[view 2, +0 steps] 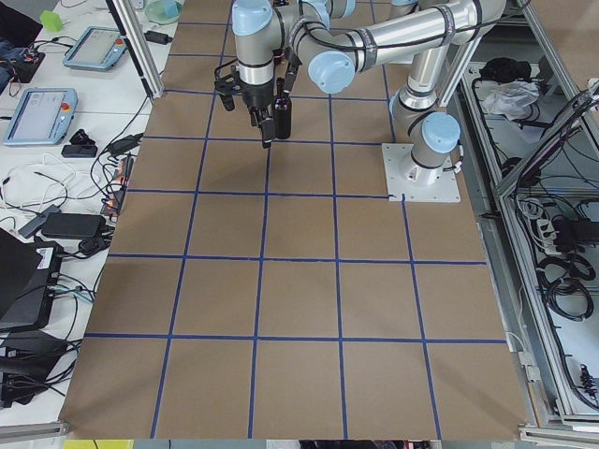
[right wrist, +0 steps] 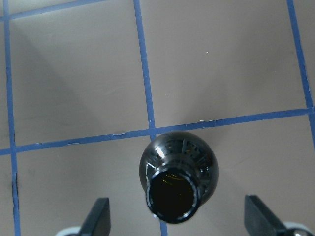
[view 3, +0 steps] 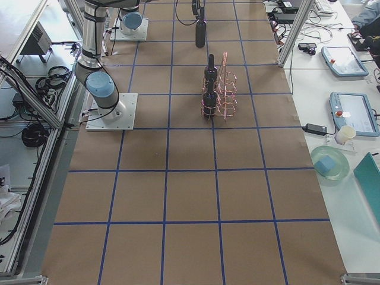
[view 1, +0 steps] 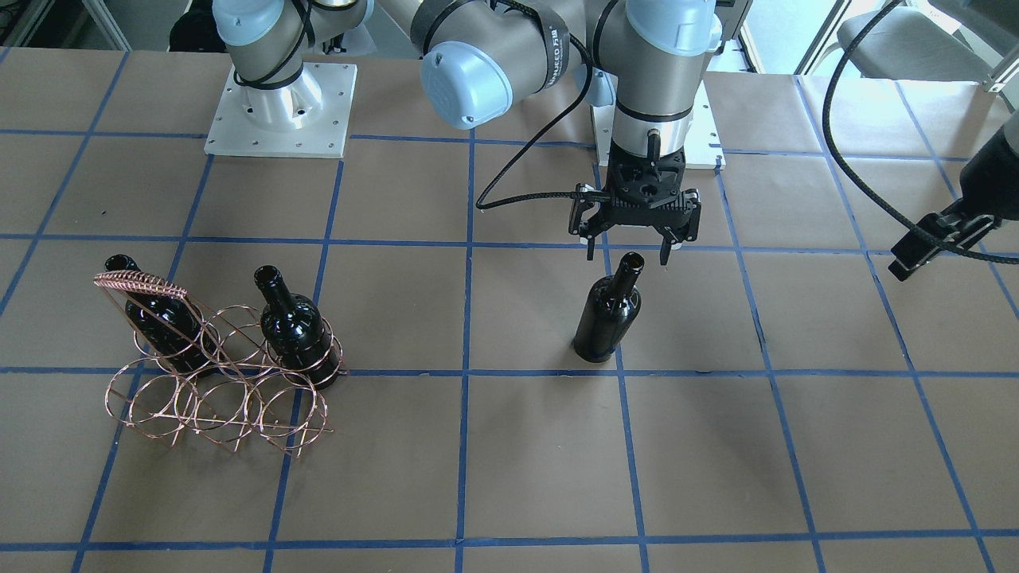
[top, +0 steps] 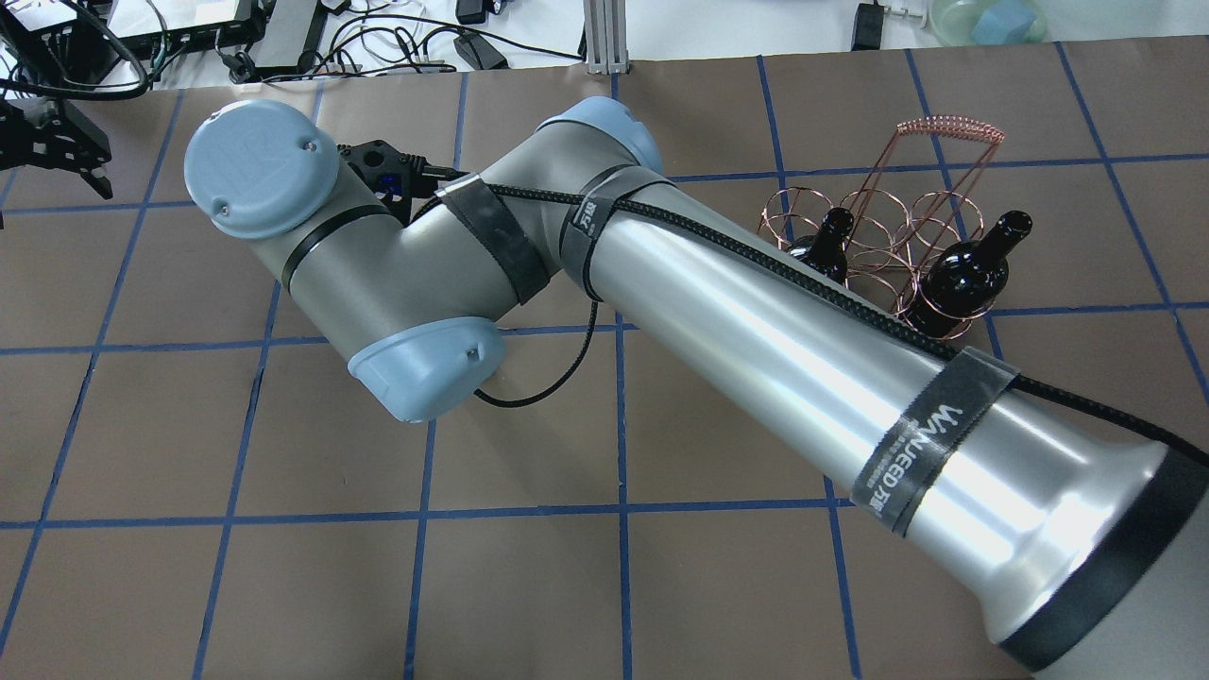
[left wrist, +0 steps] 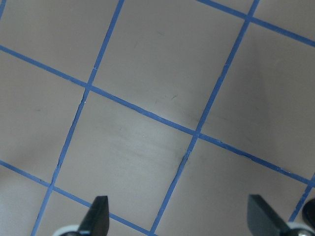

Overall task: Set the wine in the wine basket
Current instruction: 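Lower the right gripper onto the bottle neck and close it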

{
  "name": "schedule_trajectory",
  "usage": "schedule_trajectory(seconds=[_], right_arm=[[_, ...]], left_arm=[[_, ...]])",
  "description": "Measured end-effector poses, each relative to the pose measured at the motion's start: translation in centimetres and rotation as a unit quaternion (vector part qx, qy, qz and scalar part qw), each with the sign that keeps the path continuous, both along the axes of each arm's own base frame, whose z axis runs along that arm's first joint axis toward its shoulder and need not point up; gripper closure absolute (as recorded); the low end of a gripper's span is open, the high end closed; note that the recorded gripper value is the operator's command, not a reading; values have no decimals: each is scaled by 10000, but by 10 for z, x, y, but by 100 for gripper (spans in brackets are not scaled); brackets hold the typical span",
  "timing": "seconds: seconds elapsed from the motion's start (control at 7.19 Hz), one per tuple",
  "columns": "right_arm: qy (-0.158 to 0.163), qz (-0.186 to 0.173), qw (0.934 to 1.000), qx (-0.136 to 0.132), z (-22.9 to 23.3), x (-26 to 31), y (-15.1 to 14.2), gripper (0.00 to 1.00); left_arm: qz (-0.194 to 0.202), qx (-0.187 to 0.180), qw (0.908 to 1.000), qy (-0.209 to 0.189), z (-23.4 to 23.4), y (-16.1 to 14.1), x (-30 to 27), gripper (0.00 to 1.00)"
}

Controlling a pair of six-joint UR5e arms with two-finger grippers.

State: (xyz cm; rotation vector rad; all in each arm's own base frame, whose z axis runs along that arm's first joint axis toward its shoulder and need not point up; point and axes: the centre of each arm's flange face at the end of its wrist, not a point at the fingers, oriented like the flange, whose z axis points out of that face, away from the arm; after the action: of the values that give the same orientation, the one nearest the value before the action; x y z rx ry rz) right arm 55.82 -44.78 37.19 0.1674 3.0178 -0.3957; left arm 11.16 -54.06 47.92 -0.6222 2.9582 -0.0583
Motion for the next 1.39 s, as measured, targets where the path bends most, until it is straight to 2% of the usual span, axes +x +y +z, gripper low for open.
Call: schedule_trajectory(seconds=[0.56,1.39], right_arm=[[98,124,9999,-65,-3,-2,-3,32],[57,155,9998,-141,-1,-6,-9,43]], left_arm=[[6,31,10000,11,-4,1,0,0],[16,31,10000,33,-5,0,-2,0]])
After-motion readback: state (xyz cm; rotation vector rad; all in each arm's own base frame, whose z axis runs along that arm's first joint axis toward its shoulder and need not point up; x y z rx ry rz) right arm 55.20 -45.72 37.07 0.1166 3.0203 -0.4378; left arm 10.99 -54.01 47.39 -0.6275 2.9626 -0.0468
